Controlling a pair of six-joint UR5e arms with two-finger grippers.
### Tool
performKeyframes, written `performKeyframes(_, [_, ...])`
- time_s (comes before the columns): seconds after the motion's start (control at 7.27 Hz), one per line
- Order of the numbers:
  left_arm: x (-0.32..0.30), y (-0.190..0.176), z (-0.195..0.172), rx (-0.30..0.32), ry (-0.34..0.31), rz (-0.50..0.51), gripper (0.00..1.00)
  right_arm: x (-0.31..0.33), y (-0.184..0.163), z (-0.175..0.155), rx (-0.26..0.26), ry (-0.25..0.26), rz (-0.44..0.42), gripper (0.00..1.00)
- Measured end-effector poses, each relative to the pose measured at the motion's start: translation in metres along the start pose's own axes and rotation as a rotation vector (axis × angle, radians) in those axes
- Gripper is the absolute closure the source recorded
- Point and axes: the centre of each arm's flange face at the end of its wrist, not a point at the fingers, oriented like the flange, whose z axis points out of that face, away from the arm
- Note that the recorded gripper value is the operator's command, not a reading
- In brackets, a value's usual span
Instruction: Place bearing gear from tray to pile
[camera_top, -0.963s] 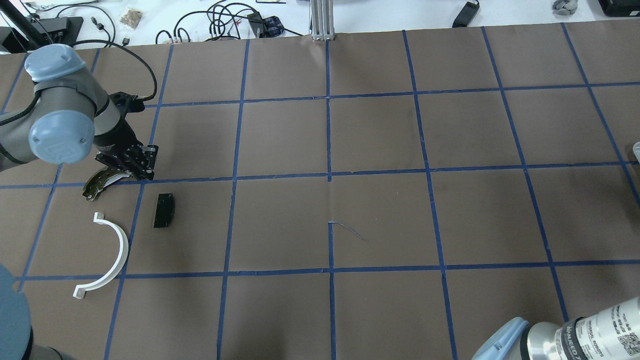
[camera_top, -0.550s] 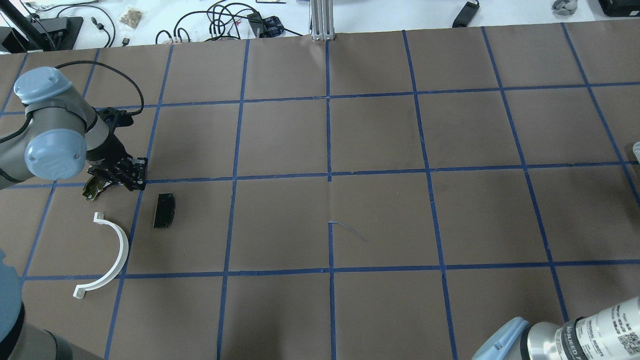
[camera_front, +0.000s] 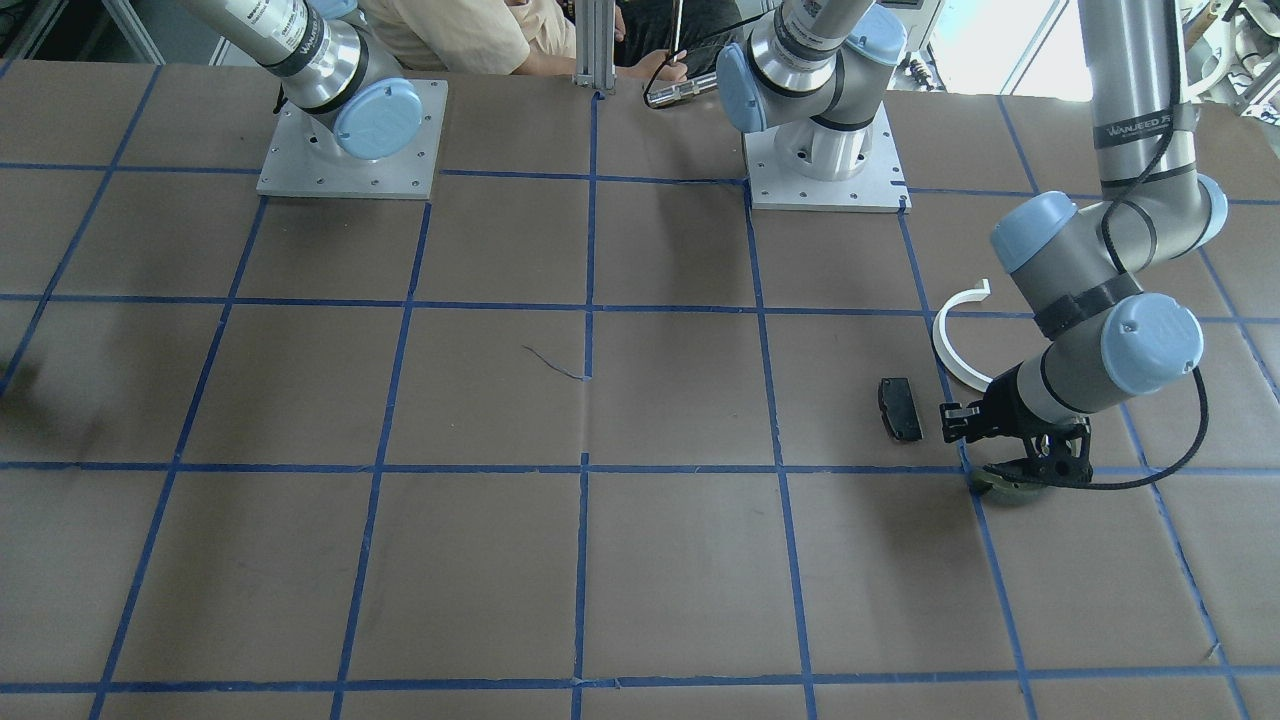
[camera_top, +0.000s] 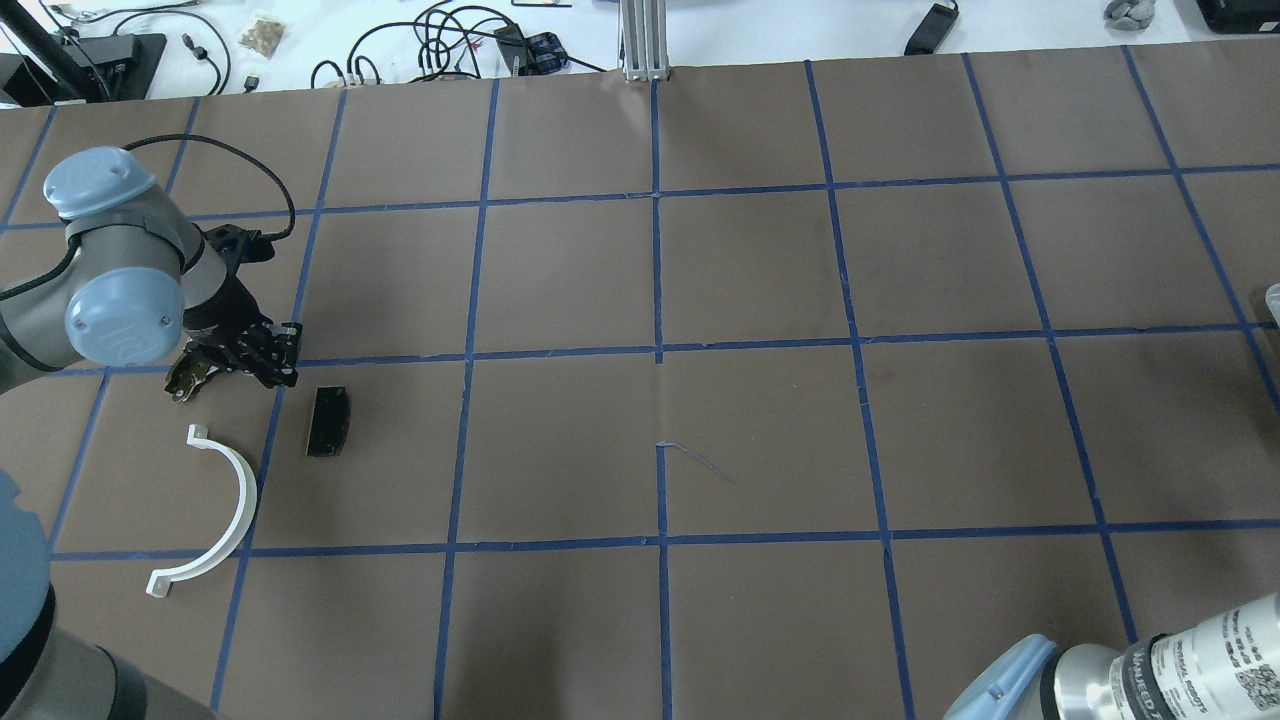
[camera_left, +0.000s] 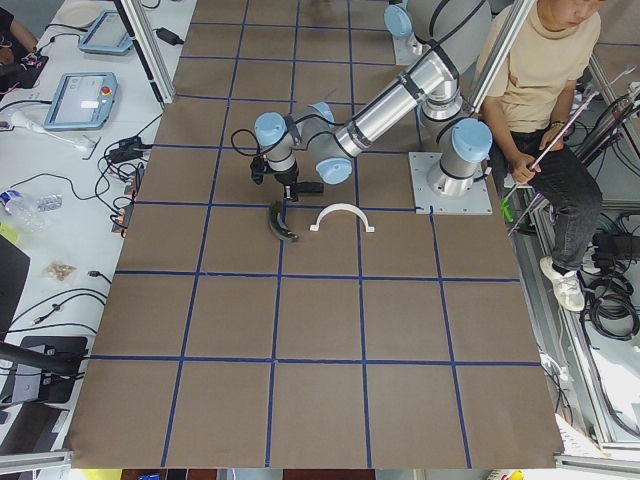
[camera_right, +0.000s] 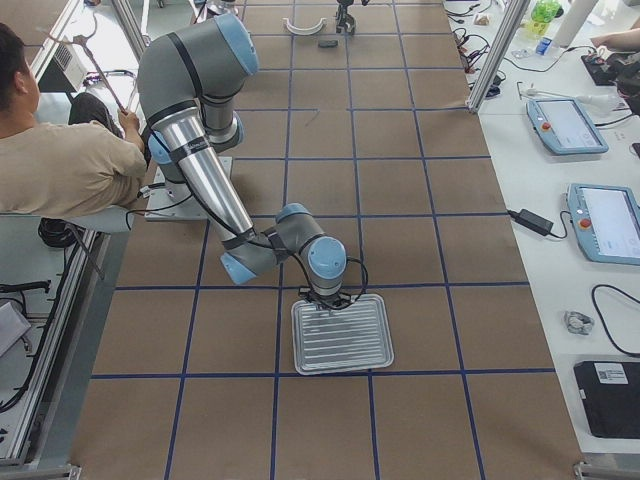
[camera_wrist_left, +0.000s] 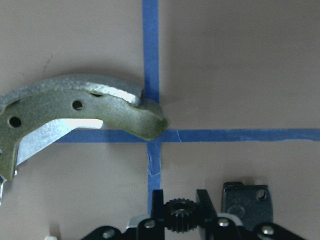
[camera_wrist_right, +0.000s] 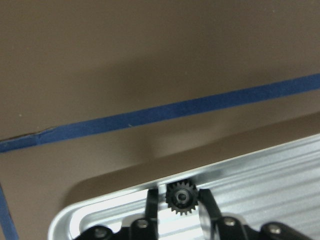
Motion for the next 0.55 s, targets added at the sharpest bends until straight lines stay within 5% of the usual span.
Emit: performKeyframes(0.55, [0.0088,-0.0015,-0.0015,-0.005,-0.007,0.014,0.00,0.0005,0.0014,-0.0039,-0.011,0.004,0.012,1.00])
